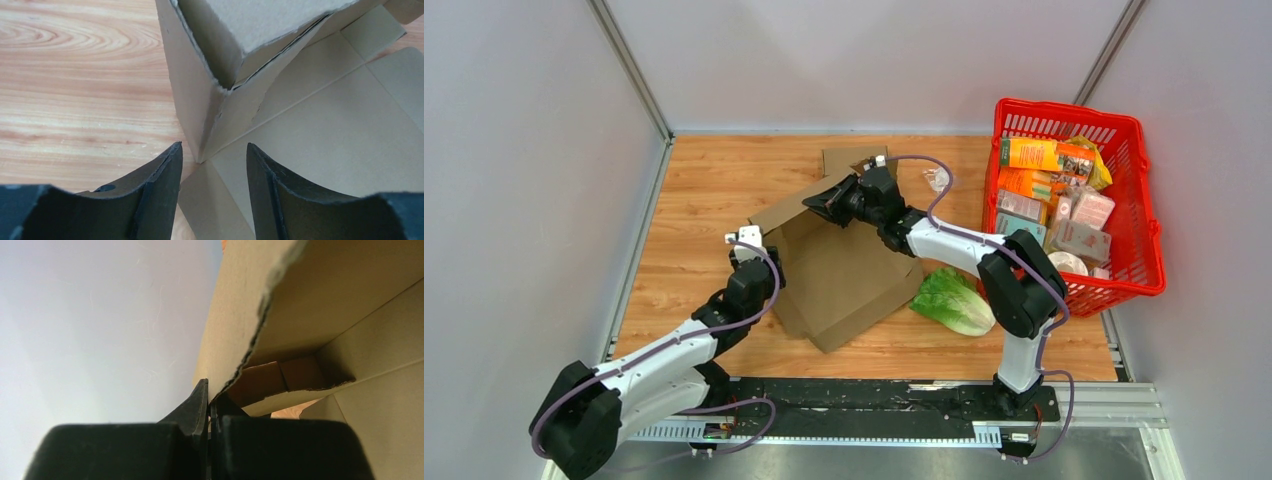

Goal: Fold the paper box

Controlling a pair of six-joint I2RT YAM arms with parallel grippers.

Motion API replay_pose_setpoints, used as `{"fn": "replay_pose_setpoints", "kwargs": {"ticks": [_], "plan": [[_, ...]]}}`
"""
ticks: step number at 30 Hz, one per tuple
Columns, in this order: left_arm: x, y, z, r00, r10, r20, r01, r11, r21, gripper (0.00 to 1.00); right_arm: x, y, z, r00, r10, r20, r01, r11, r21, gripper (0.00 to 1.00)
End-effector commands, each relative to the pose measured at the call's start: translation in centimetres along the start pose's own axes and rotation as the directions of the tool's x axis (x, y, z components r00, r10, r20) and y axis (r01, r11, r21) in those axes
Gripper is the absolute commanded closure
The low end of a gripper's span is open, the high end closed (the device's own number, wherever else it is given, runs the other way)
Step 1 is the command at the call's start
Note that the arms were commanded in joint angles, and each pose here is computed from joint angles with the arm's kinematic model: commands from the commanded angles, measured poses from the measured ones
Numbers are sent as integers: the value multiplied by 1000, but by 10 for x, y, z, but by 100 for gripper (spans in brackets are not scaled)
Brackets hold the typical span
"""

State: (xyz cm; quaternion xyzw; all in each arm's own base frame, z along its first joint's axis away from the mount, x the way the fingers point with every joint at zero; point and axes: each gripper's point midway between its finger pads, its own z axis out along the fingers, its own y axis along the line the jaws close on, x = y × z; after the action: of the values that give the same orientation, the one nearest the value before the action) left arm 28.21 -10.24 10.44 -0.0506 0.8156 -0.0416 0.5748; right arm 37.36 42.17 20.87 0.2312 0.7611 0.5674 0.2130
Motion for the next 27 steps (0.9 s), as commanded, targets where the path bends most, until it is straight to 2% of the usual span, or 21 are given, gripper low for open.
{"fn": "replay_pose_setpoints", "kwargs": {"ticks": [1, 7, 9, 10, 12, 13, 14, 17, 21, 23, 24, 25, 26, 27], "plan": [[9, 1, 2, 998, -47, -35, 47, 999, -19, 42, -4, 11, 3, 1000, 25, -6, -25, 1000, -4, 100], [17, -1, 21, 996, -41, -74, 35, 996, -79, 34, -2, 16, 4, 998, 54, -18, -54, 998, -11, 100], [9, -2, 31, 997, -54, -58, 47, 992, -114, 33, 1, 17, 4, 998, 54, -21, -54, 998, -10, 100], [15, 3, 39, 996, -42, -79, 29, 987, -159, 35, 3, 18, 3, 998, 52, -22, -53, 999, -13, 100], [0, -6, 50, 997, -50, -60, 39, 984, -173, 43, 6, 15, 4, 998, 58, -27, -59, 998, -7, 100], [5, -4, 55, 996, -37, -75, 21, 979, -202, 49, 8, 13, 4, 998, 60, -32, -60, 998, -4, 100], [-2, -10, 60, 996, -58, -61, 44, 978, -204, 59, 9, 13, 4, 997, 63, -36, -63, 998, -4, 100], [1, -9, 65, 995, -78, -56, 63, 971, -229, 70, 9, 13, 1, 998, 56, -33, -56, 998, -3, 100], [9, 4, 61, 996, -56, -68, 34, 956, -293, 74, 9, 15, 0, 998, 50, -32, -50, 999, -7, 100], [9, 10, 60, 996, -56, -67, 32, 946, -321, 73, 9, 16, 0, 998, 55, -36, -56, 998, -14, 100], [10, 10, 59, 996, -50, -74, 23, 945, -326, 70, 10, 15, 1, 997, 60, -44, -60, 998, -12, 100], [10, 13, 60, 996, -41, -74, 13, 940, -342, 65, 11, 15, 1, 997, 62, -47, -63, 998, -14, 100], [6, 13, 62, 997, -49, -65, 22, 934, -356, 54, 10, 16, 1, 997, 68, -48, -69, 997, -18, 100], [7, 15, 62, 997, -37, -71, 7, 928, -373, 53, 11, 16, 1, 996, 72, -53, -73, 997, -18, 100]]}}
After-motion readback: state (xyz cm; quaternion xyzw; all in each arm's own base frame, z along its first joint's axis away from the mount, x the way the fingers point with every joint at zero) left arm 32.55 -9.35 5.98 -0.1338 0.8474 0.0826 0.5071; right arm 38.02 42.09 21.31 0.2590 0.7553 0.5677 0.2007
